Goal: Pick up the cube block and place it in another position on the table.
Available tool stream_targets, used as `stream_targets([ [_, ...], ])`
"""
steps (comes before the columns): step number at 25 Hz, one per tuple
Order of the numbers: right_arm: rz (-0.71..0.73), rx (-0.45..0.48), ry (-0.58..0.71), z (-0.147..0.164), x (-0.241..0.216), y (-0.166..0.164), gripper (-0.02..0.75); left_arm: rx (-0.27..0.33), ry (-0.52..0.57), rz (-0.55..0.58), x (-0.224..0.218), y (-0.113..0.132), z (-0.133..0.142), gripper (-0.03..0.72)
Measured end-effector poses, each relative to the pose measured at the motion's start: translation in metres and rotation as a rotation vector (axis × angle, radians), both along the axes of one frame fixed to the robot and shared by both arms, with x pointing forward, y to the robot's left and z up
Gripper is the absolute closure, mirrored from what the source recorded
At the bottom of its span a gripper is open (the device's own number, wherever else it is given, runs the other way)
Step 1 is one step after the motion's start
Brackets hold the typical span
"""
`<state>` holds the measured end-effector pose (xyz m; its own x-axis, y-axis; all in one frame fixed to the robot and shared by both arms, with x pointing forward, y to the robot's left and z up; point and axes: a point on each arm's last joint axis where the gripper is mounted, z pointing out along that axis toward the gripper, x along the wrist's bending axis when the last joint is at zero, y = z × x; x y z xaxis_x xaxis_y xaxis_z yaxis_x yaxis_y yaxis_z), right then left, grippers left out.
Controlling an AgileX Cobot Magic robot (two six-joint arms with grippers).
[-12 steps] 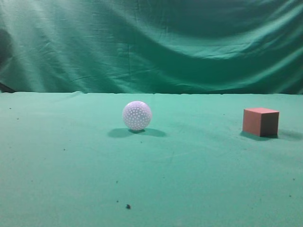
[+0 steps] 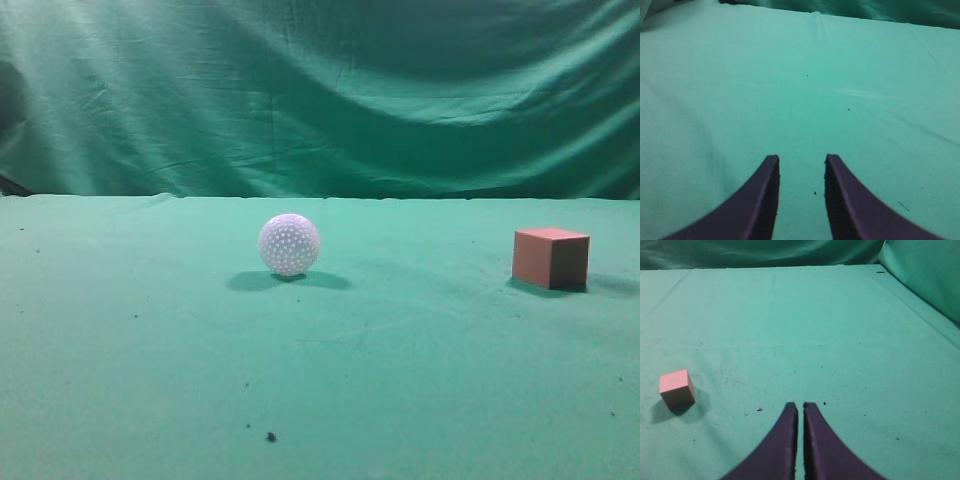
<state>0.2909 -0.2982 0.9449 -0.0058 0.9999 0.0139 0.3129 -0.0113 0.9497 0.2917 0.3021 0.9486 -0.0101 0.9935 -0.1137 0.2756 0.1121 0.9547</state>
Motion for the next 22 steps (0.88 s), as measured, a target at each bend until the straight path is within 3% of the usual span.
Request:
stream_targets([
  [8,0.000,-0.001,-0.009,0.001,0.000,0.000,0.738,0.000,0.000,0.000,0.000,0.000,0.000,0.426],
  [13,-0.009,0.177,-0.232,0.021,0.004,0.002,0.738,0.000,0.000,0.000,0.000,0.000,0.000,0.426],
  [18,-0.026,0.207,-0.509,0.046,0.003,-0.001,0.738,0.000,0.000,0.000,0.000,0.000,0.000,0.426],
  [22,-0.010,0.172,-0.552,0.081,-0.003,0.000,0.738,0.000,0.000,0.000,0.000,0.000,0.000,0.426],
])
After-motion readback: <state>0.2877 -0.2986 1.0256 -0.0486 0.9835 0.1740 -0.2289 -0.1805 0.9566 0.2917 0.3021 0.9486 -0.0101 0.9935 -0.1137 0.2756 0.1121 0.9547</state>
